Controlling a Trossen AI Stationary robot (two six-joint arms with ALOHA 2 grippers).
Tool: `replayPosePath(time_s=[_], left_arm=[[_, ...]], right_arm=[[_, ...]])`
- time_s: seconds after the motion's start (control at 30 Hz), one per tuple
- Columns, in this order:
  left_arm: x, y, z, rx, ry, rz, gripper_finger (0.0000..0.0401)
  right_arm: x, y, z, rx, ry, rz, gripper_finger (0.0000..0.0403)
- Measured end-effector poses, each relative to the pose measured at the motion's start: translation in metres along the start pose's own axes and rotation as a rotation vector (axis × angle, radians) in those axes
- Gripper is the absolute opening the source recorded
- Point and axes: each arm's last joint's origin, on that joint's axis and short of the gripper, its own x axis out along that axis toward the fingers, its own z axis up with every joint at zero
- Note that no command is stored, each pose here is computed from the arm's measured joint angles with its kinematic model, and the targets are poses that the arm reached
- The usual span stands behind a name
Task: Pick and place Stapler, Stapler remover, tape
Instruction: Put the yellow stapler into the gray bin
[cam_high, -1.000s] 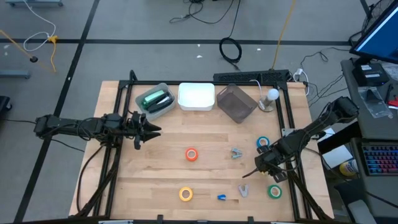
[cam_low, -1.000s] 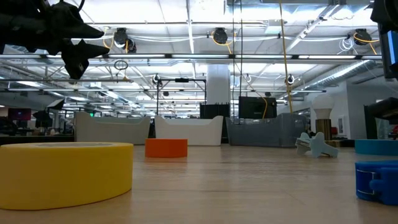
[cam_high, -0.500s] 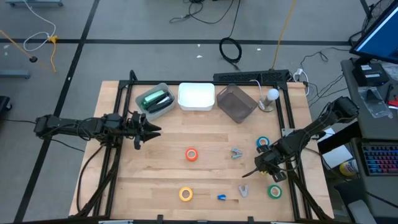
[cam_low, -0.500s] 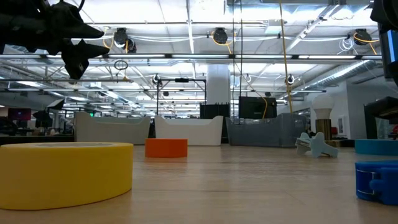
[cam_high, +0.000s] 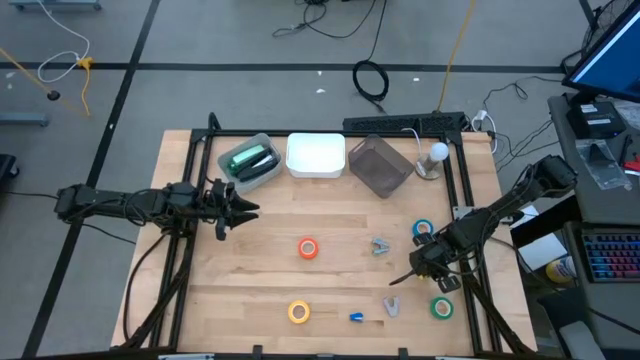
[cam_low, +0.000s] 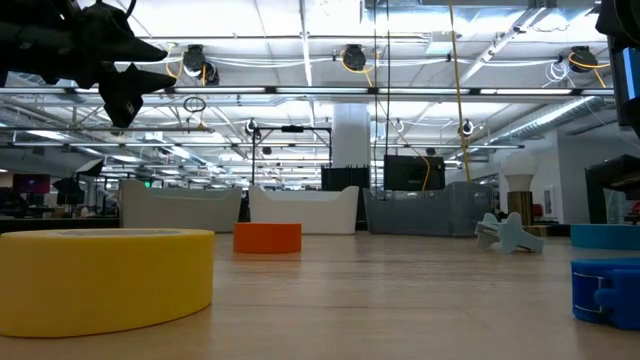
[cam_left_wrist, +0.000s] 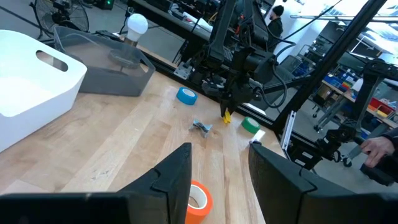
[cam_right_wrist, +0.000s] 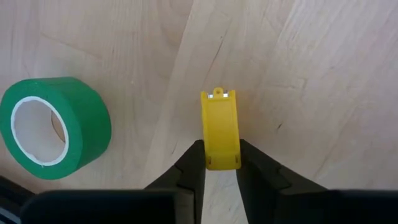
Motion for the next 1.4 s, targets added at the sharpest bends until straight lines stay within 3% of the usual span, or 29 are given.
replayPosePath(time_s=[0.27,0.97,1.4], left_arm=[[0.0,0.0,0.0,-0.008,-0.001,-0.001,0.0159],[0.0,-0.003,0.006,-0.067,-0.058,-0.032,0.0159],[-0.002,-0.009,0.018,-0.075,-0.183,-0.103,0.0159]], right_arm=[[0.0,0.0,0.001,0.011,-0.013,-0.017,0.006],[-0.012,0.001,0.009,0.186,-0.166,0.028,0.0059],[-0.046,-0.022,0.043,0.302,-0.648,0.073,0.0059]])
